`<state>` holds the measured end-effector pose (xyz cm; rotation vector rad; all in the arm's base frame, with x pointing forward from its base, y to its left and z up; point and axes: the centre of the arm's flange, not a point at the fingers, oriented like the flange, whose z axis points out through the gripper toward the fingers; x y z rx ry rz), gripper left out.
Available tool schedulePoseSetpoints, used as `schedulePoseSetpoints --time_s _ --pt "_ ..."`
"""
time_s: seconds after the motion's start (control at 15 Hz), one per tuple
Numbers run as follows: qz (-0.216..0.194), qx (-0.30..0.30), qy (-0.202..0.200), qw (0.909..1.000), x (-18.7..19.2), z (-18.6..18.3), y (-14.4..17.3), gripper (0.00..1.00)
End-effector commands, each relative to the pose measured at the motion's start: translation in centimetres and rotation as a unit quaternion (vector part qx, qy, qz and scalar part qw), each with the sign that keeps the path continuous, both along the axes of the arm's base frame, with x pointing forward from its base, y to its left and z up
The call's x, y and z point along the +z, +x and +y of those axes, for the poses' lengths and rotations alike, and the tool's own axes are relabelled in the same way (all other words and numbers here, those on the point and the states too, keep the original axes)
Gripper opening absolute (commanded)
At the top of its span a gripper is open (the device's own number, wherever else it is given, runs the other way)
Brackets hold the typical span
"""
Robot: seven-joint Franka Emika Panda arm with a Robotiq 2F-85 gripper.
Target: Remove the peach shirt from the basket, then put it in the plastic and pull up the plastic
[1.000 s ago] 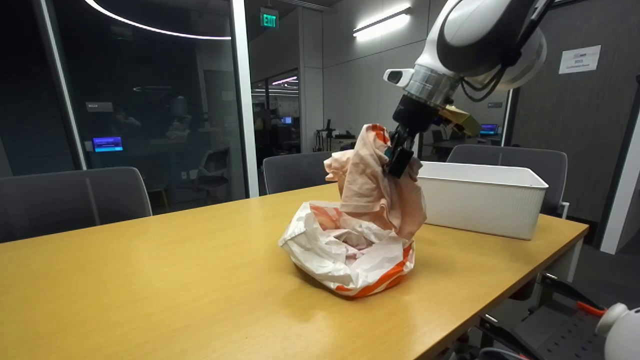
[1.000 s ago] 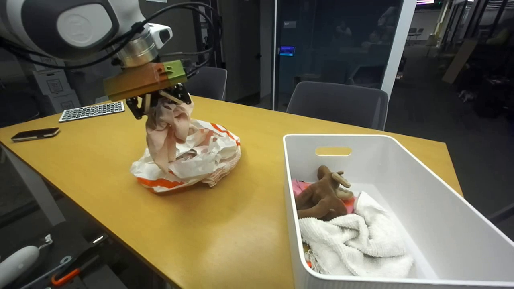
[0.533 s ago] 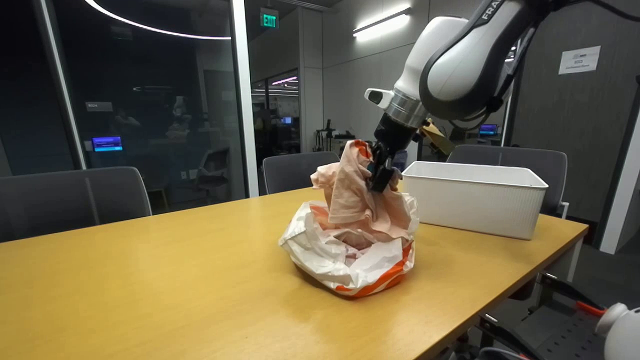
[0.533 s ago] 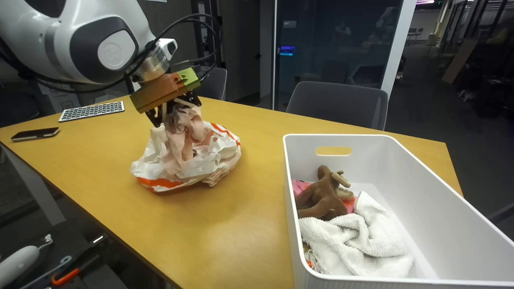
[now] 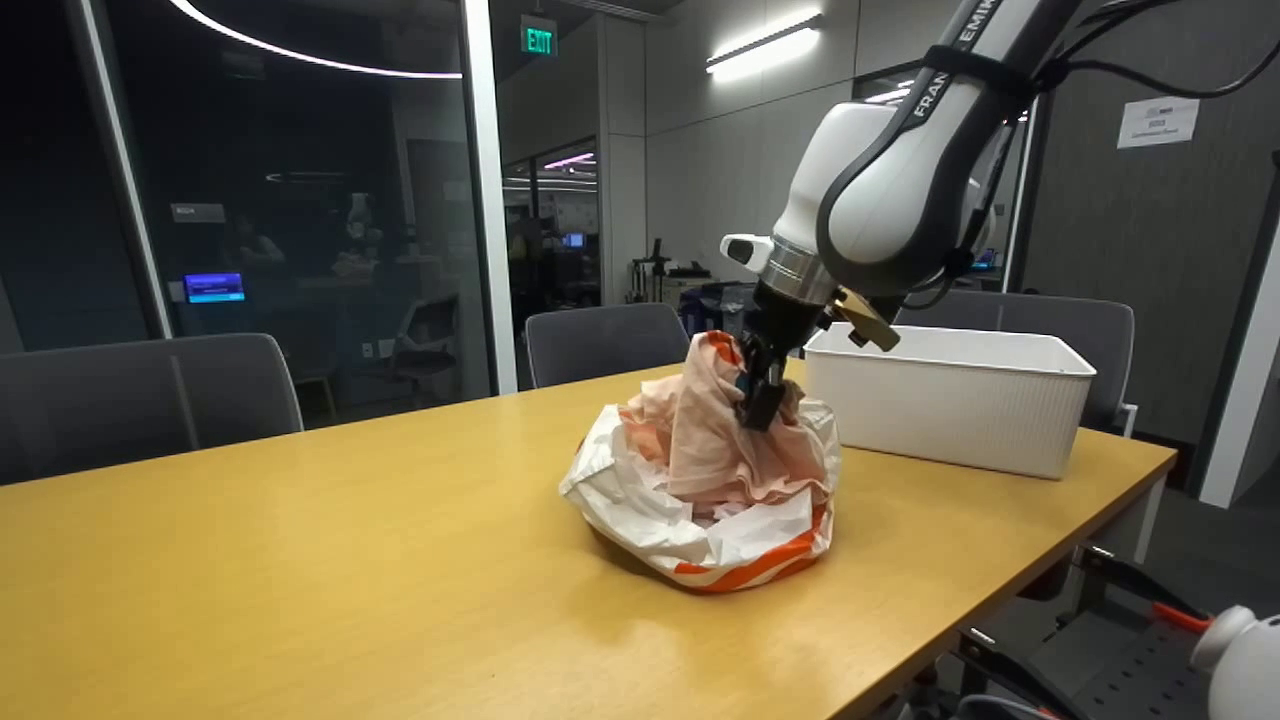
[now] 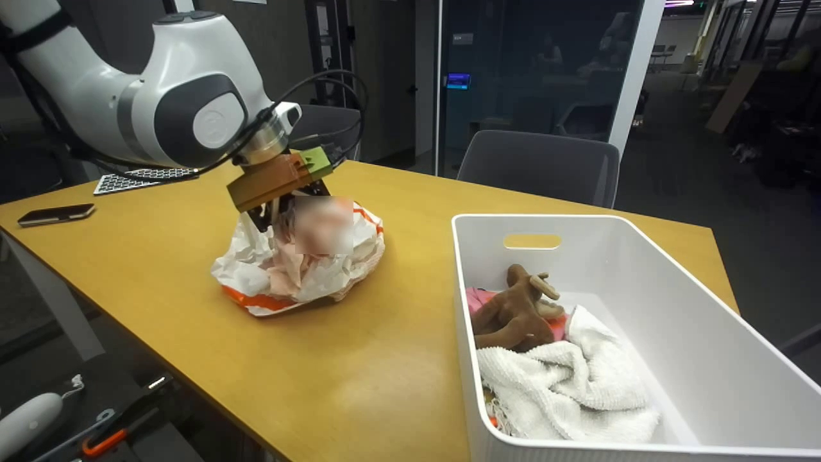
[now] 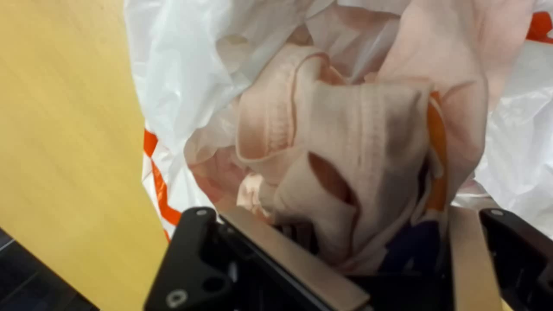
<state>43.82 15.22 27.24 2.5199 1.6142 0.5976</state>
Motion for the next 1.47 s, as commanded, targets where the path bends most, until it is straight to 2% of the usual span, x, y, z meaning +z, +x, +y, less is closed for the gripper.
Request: schedulePoseSetpoints --time_s 0.0,0.27,0.53,0.67,0.93,1.0,1.2,1.4 --pt "0.022 -0.008 0.007 0.9997 -3.4 -1.8 1.6 0.00" --pt "0.035 0.015 -0.004 0.9993 -5.7 -0.9 2.2 0.00" --pt "-0.006 0.042 -0.017 0.9990 -6.4 -0.3 3.3 0.00" --pt "-0.011 0.051 -0.011 0.9986 -7.4 -0.6 3.9 0.00" --pt "0.019 0.039 -0.001 0.9991 -10.9 -2.0 4.6 0.00" --pt "0.022 0.036 0.000 0.9991 -11.2 -2.2 4.8 0.19" --pt "0.031 0.024 0.008 0.9992 -10.1 -2.6 5.3 0.41" --pt "0.038 0.008 0.018 0.9991 -7.7 -2.5 5.3 0.69"
